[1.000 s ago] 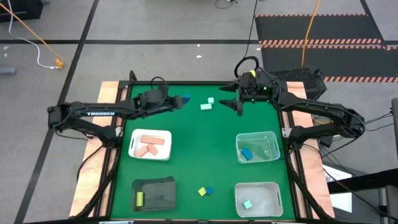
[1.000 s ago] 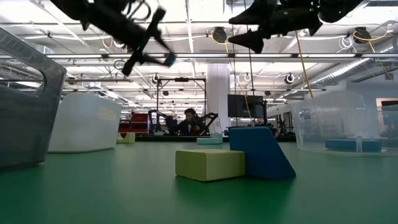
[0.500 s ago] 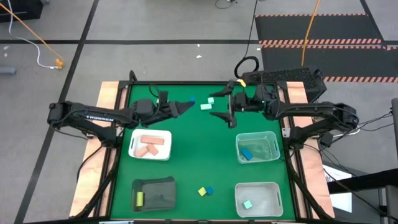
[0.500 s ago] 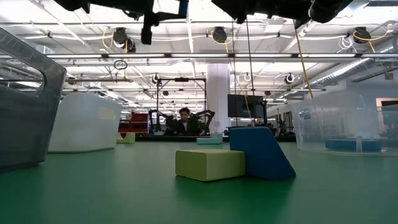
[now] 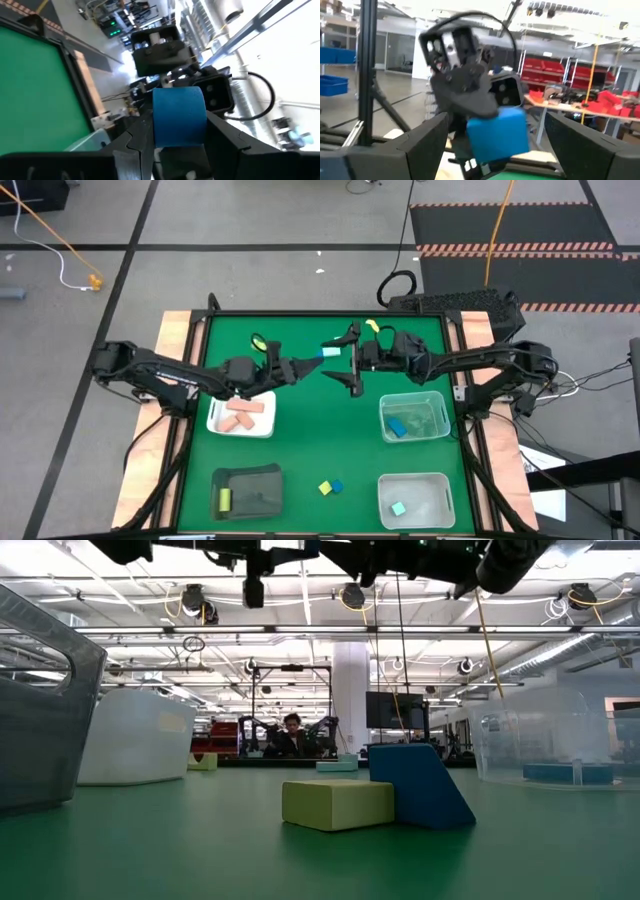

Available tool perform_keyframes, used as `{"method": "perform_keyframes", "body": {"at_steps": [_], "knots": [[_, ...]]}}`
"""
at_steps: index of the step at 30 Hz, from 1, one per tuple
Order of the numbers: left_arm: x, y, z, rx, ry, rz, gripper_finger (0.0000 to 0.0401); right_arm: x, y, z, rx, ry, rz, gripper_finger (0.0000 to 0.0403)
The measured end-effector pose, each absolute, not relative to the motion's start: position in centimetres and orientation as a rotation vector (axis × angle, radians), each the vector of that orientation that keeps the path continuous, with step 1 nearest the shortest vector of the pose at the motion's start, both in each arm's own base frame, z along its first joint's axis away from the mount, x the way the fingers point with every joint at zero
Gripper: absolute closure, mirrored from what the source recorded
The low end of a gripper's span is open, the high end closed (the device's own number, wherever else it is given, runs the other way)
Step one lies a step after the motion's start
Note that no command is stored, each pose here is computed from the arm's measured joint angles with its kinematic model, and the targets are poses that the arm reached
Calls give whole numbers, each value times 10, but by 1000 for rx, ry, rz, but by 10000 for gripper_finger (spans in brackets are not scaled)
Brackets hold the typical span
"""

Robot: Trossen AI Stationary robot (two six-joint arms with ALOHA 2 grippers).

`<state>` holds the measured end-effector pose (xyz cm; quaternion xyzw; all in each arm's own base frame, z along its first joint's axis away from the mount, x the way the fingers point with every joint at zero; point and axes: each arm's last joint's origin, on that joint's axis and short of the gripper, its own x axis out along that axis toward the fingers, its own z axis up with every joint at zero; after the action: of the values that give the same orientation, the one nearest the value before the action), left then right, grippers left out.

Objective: Sort & place blocks by color
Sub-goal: Put the top blue block into the transparent bin

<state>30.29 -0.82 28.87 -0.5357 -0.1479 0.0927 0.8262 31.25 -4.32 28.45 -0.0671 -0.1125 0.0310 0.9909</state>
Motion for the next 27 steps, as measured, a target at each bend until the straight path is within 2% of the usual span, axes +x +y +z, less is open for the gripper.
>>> {"method": "perform_keyframes", "body": {"at_steps": [11,17,23,27], "knots": [[313,-18,276,-1238,-290,158,269,317,-39,279,-126,-178,60,94],[313,-19,278,-1219,-302,147,269,318,-39,274,-139,-123,60,151],[313,-18,278,-1218,-303,150,269,318,-39,273,-139,-109,62,240],[313,-18,278,-1222,-305,149,269,318,-39,273,-140,-111,62,249]]}}
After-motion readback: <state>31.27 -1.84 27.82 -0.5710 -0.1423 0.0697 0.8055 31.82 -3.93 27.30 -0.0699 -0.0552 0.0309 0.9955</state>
